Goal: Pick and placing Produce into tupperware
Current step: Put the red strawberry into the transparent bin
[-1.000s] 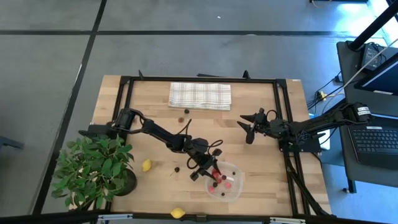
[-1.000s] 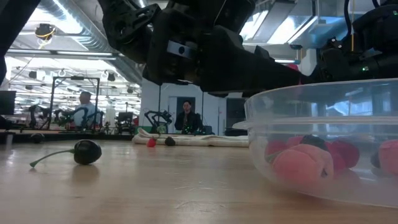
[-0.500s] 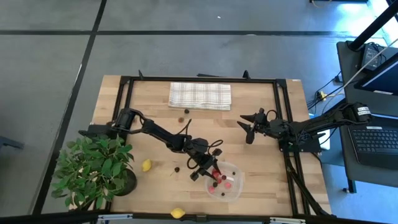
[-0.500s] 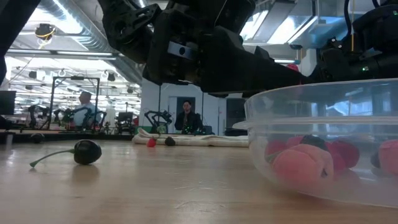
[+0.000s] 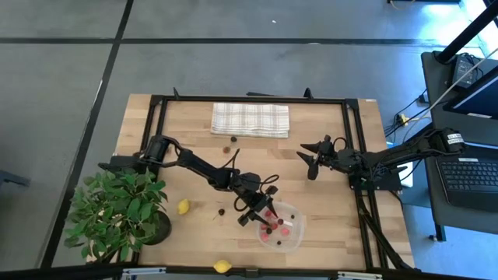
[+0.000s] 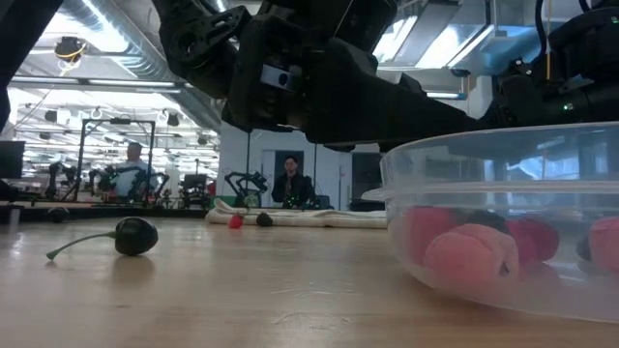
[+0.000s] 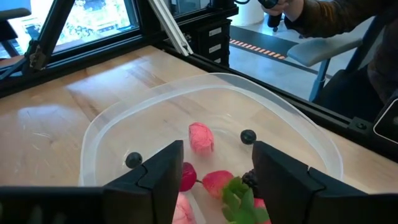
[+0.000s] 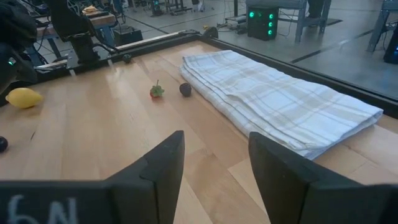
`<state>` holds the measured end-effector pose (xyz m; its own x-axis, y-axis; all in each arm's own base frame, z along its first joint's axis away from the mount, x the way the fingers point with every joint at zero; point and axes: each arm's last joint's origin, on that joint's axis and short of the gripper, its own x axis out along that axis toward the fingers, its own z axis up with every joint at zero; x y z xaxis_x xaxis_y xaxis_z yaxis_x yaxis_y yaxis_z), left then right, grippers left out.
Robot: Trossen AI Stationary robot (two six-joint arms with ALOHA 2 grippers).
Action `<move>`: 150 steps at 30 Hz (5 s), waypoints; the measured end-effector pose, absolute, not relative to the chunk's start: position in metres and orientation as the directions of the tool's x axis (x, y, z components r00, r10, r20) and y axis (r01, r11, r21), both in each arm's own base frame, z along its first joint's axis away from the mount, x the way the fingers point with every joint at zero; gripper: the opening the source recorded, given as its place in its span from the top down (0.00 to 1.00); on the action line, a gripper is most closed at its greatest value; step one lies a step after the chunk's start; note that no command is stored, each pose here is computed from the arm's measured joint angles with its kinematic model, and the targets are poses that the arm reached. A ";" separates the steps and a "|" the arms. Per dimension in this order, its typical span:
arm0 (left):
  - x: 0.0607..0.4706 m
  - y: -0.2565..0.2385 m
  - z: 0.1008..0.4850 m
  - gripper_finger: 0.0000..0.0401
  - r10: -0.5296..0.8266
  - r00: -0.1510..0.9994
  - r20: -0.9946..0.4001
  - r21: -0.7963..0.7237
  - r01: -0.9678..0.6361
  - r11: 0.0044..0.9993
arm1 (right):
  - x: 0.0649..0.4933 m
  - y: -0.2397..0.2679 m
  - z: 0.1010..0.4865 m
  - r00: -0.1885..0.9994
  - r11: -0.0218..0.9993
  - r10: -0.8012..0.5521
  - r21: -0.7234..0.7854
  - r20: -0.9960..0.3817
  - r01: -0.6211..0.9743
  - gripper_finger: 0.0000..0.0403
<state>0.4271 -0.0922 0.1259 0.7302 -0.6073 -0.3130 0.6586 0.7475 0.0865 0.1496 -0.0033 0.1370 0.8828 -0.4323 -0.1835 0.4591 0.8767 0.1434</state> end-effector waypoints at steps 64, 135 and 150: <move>0.277 0.095 0.140 0.53 0.113 0.580 -0.807 0.069 -0.096 0.993 | 0.148 -0.003 0.132 0.873 0.876 -0.433 0.123 -0.224 0.466 0.55; 0.266 0.089 0.127 0.67 0.145 0.394 -0.907 0.102 -0.128 0.987 | 0.148 -0.003 0.132 0.871 0.876 -0.434 0.120 -0.230 0.467 0.55; 0.265 0.087 0.127 0.74 0.143 0.393 -0.908 0.105 -0.118 0.987 | 0.148 -0.003 0.132 0.871 0.876 -0.434 0.119 -0.230 0.467 0.55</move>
